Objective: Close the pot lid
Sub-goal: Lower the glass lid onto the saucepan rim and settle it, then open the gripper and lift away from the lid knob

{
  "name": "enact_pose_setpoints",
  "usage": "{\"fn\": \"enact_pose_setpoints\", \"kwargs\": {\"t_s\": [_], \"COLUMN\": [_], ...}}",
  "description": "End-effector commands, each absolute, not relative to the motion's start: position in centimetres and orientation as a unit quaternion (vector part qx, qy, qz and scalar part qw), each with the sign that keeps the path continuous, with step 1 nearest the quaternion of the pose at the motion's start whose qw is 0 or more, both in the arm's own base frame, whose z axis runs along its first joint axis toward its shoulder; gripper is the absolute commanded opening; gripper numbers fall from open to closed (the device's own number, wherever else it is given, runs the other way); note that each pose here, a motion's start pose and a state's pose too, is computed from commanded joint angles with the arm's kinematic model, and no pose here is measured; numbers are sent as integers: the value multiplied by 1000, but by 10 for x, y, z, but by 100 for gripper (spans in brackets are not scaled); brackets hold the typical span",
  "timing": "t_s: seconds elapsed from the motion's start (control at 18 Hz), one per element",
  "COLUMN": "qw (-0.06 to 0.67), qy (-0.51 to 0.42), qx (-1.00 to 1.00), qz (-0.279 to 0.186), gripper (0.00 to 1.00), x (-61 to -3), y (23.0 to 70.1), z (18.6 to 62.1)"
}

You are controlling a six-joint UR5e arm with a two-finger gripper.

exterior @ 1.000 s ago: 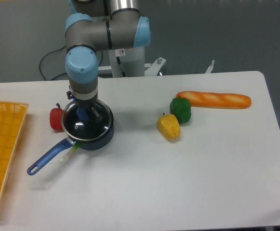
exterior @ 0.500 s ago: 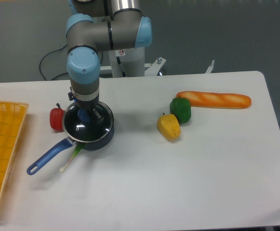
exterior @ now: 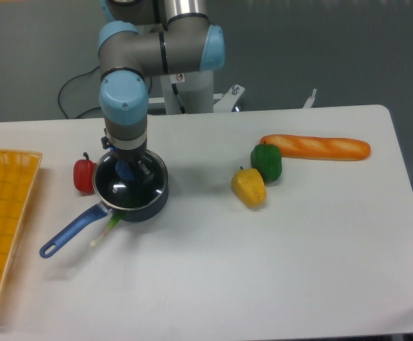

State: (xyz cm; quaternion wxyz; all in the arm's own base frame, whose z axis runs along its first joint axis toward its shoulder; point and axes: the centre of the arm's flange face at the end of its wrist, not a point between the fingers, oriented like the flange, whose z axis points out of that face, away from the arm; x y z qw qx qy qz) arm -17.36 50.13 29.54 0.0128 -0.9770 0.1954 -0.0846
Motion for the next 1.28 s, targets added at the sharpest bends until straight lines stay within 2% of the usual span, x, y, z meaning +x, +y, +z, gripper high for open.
{"fn": "enact_pose_setpoints", "kwargs": {"t_s": [0.22, 0.33, 0.39, 0.5, 0.56, 0.61, 0.83, 0.89, 1.28], "qw": [13, 13, 15, 15, 14, 14, 11, 11, 13], "qy": [195, 195, 196, 196, 195, 194, 194, 194, 181], "qx": [-977, -977, -977, -977, -977, -977, -978, -978, -981], "qz": [-84, -84, -82, -81, -82, -81, -80, -75, -69], "gripper": [52, 64, 73, 83, 92, 94, 96, 99, 100], "x": [-175, -175, -177, -177, -179, -179, -180, -182, -203], "y": [501, 502, 503, 504, 503, 503, 503, 504, 506], "z": [296, 296, 298, 299, 298, 298, 299, 302, 327]}}
